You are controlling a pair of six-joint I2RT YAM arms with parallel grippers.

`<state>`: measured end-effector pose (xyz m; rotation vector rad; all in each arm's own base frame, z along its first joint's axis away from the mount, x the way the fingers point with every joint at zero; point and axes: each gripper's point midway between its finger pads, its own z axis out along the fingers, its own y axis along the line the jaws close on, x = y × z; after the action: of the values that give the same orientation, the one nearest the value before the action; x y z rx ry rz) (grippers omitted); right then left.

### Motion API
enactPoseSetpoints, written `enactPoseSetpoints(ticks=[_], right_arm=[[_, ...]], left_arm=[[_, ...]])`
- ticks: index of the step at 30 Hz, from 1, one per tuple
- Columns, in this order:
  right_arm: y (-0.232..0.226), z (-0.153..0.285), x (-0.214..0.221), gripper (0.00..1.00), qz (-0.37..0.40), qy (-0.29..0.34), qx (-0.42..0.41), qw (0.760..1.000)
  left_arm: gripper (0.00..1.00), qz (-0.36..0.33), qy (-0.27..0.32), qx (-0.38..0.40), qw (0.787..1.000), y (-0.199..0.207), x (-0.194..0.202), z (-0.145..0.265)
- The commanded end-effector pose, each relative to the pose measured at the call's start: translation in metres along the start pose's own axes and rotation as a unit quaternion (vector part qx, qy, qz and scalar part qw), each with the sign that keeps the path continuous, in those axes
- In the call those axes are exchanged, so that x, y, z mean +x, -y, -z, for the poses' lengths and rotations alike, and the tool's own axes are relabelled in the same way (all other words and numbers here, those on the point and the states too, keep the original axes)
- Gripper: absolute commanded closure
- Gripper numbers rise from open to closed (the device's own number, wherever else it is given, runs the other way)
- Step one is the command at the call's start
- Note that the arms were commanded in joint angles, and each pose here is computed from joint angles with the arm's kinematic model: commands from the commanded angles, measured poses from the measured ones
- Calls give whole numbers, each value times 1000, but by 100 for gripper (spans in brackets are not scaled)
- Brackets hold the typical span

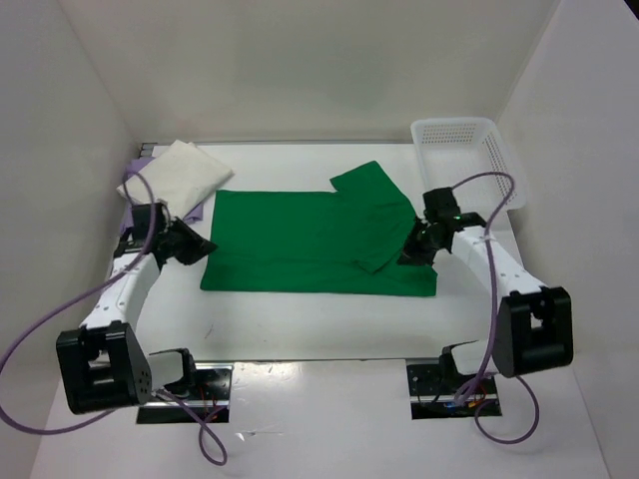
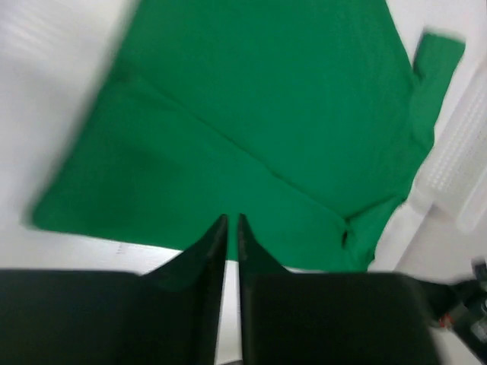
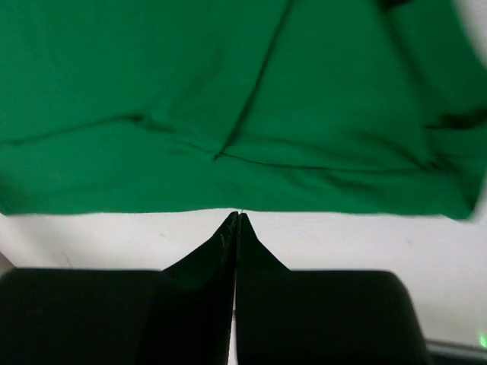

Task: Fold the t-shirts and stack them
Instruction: Fold the flattened tshirt in 1/3 of the way

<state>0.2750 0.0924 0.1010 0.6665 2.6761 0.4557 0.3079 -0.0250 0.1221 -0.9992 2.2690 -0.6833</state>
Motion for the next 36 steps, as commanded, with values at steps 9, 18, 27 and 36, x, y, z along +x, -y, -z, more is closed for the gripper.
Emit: enactPoseSetpoints(ticks=[9,18,27,36], right_arm=[[-25,-75,24,100,45,-36,-59,997],[-26,-93,25,100,30,-39,-66,997],[-35,-96,15,100,26,-33,-71,997],[-68,-105,-5,100,23,-38,-112,993]], left_arm=[[96,-122,-130,48,983,77,127,-78],[97,-164,-178,40,970,73,178,-95],[96,-179,-173,-13,968,31,181,-95],[93,-177,-160,-28,971,22,175,-93]])
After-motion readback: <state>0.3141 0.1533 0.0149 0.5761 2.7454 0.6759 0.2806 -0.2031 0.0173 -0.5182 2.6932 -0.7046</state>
